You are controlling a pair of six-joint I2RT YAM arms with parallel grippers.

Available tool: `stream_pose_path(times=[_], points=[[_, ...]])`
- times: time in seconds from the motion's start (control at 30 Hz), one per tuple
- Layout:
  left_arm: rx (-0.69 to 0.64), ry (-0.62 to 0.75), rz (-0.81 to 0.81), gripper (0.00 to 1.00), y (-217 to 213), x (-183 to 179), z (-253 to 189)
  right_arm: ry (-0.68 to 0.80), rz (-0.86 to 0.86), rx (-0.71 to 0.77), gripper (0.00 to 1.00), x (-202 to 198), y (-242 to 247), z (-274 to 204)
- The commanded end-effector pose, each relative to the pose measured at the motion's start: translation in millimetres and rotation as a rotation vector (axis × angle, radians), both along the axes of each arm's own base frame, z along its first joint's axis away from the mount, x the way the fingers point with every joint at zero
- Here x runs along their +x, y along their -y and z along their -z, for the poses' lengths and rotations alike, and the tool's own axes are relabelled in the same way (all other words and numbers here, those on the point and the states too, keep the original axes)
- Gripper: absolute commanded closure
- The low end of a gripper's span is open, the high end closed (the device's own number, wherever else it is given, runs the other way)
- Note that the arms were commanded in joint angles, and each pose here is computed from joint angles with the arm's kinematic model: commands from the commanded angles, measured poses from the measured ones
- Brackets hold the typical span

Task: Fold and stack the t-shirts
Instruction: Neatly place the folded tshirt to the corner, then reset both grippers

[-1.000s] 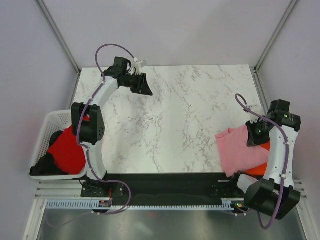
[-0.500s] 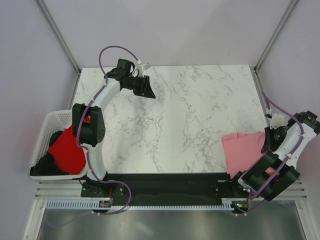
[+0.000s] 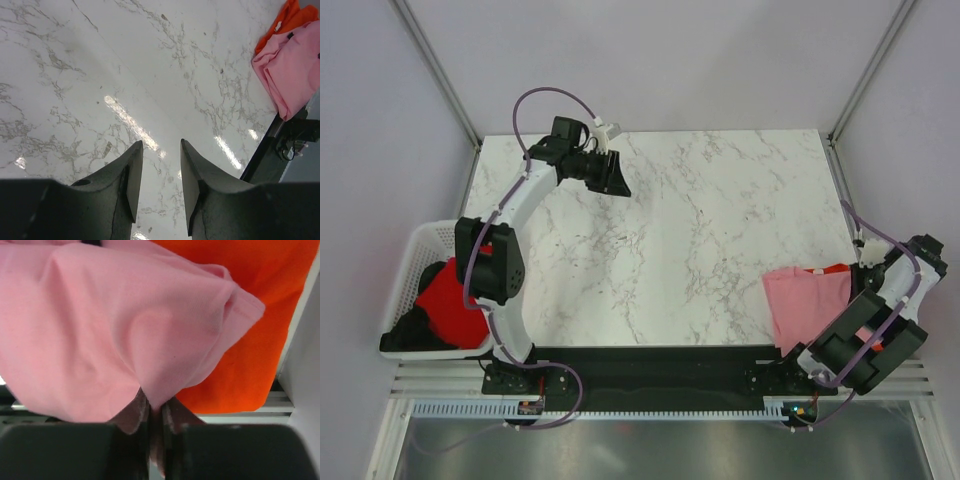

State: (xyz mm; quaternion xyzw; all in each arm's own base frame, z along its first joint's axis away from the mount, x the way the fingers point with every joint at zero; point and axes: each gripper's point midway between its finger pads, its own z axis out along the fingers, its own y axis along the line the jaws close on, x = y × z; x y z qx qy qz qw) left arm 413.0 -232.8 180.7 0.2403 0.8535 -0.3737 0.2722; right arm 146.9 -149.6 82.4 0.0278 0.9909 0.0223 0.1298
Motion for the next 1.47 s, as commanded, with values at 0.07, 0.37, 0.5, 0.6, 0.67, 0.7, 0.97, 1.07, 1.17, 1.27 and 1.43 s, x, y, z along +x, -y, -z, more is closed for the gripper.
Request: stream_pose_path(times=[0.07, 0.37, 0.5, 0.6, 0.67, 0.7, 0.97, 1.07, 1.17, 1.27, 1.43], points=[[0.024, 0.160, -0.026, 0.54, -10.2, 2.9, -36.1, 0.097, 0.140, -0.233, 0.52, 13.2, 44.4, -8.5], [0.123, 0.315, -0.222, 0.42, -46.6, 5.2, -78.6, 0.397, 0.140, -0.218, 0.02, 55.0, 38.5, -100.6], [0.281, 0.348, -0.425, 0.34, -87.9, 12.3, -73.1, 0.591, -0.143, -0.020, 0.02, 117.5, -21.7, -114.3], [0.364, 0.381, -0.478, 0.29, -106.1, 15.8, -71.3, 0.638, -0.296, -0.019, 0.02, 165.3, -62.4, -118.7], [0.380, 0.396, -0.471, 0.26, -108.4, 17.6, -73.3, 0.667, -0.267, -0.013, 0.02, 192.3, -78.2, -123.4], [0.378, 0.389, -0.459, 0.25, -106.2, 19.4, -69.9, 0.703, -0.286, -0.064, 0.02, 213.7, -90.7, -129.3], [0.321, 0.364, -0.401, 0.22, -85.0, 39.0, -75.2, 0.696, -0.248, 0.107, 0.02, 296.1, -185.0, -119.2], [0.321, 0.366, -0.378, 0.22, -81.2, 44.2, -72.7, 0.678, -0.268, 0.103, 0.02, 305.1, -212.7, -108.7], [0.325, 0.351, -0.376, 0.22, -80.3, 49.3, -65.6, 0.660, -0.190, 0.017, 0.02, 319.1, -221.0, -92.0], [0.329, 0.338, -0.364, 0.23, -75.5, 54.1, -57.3, 0.631, -0.211, 0.006, 0.02, 327.5, -241.3, -74.1], [0.347, 0.359, -0.334, 0.23, -70.0, 63.0, -54.2, 0.653, -0.264, 0.024, 0.02, 340.4, -265.6, -70.1]])
